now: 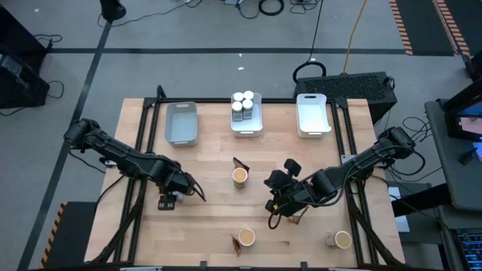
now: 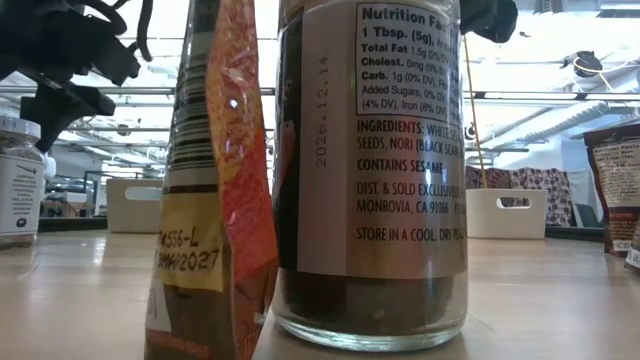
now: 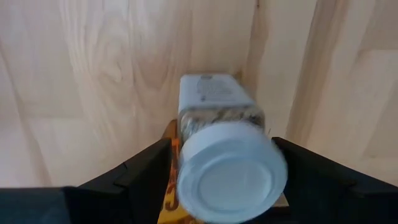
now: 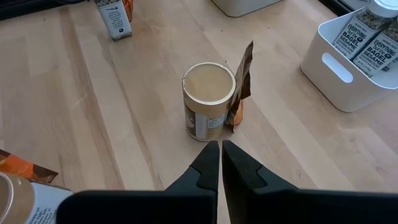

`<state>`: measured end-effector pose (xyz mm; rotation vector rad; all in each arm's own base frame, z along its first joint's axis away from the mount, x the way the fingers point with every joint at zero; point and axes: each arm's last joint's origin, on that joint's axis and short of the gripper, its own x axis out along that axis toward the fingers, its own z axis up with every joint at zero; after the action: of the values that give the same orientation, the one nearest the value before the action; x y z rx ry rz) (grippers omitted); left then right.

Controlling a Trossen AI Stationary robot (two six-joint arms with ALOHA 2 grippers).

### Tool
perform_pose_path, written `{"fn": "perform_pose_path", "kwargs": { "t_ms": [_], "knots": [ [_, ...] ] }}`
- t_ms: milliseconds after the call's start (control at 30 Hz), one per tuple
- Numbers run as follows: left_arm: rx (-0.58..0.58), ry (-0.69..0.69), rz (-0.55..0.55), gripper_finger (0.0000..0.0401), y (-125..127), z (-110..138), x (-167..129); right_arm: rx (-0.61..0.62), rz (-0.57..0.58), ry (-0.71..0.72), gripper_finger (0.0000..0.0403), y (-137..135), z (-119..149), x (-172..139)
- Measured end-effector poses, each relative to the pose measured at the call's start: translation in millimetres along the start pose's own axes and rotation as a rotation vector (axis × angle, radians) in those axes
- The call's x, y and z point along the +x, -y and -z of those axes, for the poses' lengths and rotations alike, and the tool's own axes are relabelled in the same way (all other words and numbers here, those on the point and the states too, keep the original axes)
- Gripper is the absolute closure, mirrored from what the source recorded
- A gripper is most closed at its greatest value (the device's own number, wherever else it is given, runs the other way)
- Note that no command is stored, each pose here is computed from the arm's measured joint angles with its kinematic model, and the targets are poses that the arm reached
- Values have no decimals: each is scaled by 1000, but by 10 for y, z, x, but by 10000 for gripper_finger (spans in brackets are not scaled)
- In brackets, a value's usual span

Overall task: Sort spices by type
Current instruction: Put the white seasoning bottle into the left white bin

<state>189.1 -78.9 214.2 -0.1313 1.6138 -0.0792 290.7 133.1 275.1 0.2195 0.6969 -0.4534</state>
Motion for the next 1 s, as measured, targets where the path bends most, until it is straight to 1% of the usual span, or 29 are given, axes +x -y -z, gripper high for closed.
{"fn": "perform_pose_path", "kwargs": {
  "t_ms": [67, 133, 267, 300, 533, 600, 667, 733, 767, 833, 933, 1000],
  "knots": [
    [6, 8, 3, 128, 3, -7, 0, 0, 0, 0, 403, 0, 0, 0],
    [8, 19, 3, 140, 6, -17, 1, -1, 0, 0, 403, 0, 1, 0],
    [8, 24, -7, 189, 2, -16, -4, 0, 0, 0, 403, 0, 0, 0],
    [8, 24, -7, 193, 2, -16, -5, 0, 0, 0, 403, 0, 0, 0],
    [16, 1, -10, 193, -9, 2, -6, -1, 0, -1, 403, 0, 1, 0],
    [35, 7, -10, 193, -16, -10, -17, -6, -3, -4, 403, -1, 2, 0],
    [18, 32, -7, 193, -43, -51, -37, -16, -16, -17, 403, -4, 5, 0],
    [-60, 72, 5, 193, -87, -109, -61, -19, -18, -19, 403, -6, 7, -1],
    [-124, 92, 14, 193, -116, -139, -69, -19, -19, -19, 403, -6, 7, -1],
    [-292, 123, 30, 193, -188, -193, -87, -17, -18, -19, 403, -5, 6, 0],
    [-589, 148, 30, 193, -324, -240, -108, -14, -19, -19, 403, -6, 6, -1],
    [-698, 155, 32, 193, -415, -259, -121, -13, -19, -19, 403, -6, 6, -1]
  ]
}}
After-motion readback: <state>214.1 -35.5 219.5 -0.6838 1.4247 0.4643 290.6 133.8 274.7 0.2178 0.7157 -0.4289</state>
